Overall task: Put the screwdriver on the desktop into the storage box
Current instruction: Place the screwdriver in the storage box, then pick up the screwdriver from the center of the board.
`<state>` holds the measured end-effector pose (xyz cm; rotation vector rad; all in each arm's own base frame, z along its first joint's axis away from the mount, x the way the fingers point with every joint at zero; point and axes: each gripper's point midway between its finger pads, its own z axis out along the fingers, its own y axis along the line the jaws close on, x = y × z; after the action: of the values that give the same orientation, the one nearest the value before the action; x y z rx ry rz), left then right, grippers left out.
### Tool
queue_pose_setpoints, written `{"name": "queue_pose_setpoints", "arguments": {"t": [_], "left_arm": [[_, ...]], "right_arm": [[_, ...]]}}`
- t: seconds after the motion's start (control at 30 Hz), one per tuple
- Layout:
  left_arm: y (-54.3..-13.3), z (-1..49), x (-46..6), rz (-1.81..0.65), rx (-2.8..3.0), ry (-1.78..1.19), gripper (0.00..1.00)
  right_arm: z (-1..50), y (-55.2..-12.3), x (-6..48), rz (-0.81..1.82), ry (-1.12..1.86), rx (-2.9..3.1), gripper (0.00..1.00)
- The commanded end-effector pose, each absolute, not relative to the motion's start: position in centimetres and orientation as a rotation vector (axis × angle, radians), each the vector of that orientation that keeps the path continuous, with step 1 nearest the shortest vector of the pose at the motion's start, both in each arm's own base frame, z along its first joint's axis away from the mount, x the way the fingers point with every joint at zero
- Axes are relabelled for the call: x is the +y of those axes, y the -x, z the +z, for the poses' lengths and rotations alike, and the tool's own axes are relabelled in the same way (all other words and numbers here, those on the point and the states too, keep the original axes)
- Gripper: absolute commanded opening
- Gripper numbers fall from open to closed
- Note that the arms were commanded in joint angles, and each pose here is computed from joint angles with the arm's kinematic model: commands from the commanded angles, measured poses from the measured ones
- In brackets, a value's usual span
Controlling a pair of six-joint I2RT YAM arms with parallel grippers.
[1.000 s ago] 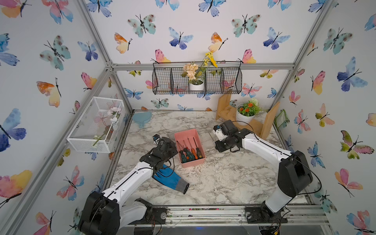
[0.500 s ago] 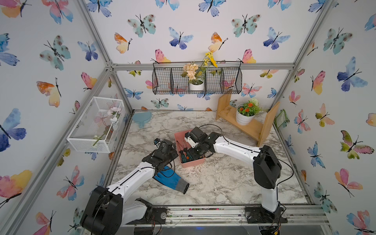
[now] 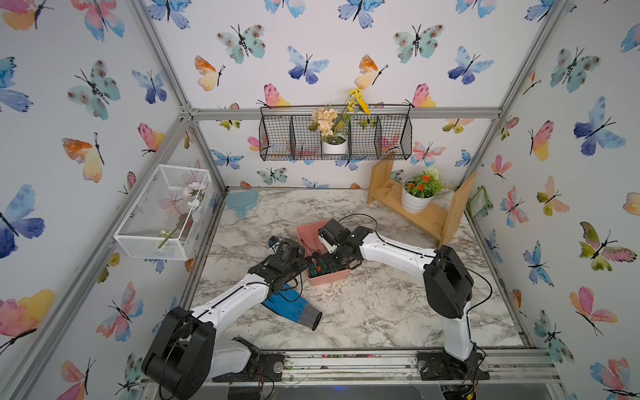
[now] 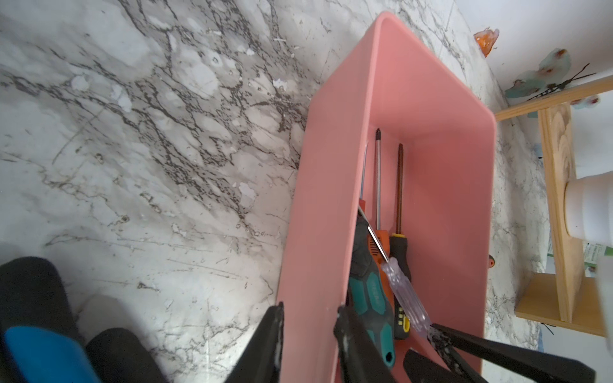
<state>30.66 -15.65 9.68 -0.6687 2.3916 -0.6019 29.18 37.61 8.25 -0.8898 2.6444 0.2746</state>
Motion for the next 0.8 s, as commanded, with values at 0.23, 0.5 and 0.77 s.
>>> {"name": "queue_pose_setpoints", "arguments": {"t": [0.23, 0.5, 0.77], "left_arm": [[-30.4, 8.8, -16.3, -0.569, 2.442, 0.619, 0.22], [-30.5, 8.8, -16.3, -0.560, 2.443, 0.599, 0.19], [-30.1, 9.2, -16.2, -0.569, 2.436, 0.583, 0.23]], "right_arm": [[14.3, -32.0, 34.8, 0.212, 0.810, 2.417, 0.55], [12.0, -39.0, 23.5, 0.165, 0.525, 2.509, 0.63], [7.2, -43.8, 21.7, 0.000, 0.422, 2.616, 0.50]]}}
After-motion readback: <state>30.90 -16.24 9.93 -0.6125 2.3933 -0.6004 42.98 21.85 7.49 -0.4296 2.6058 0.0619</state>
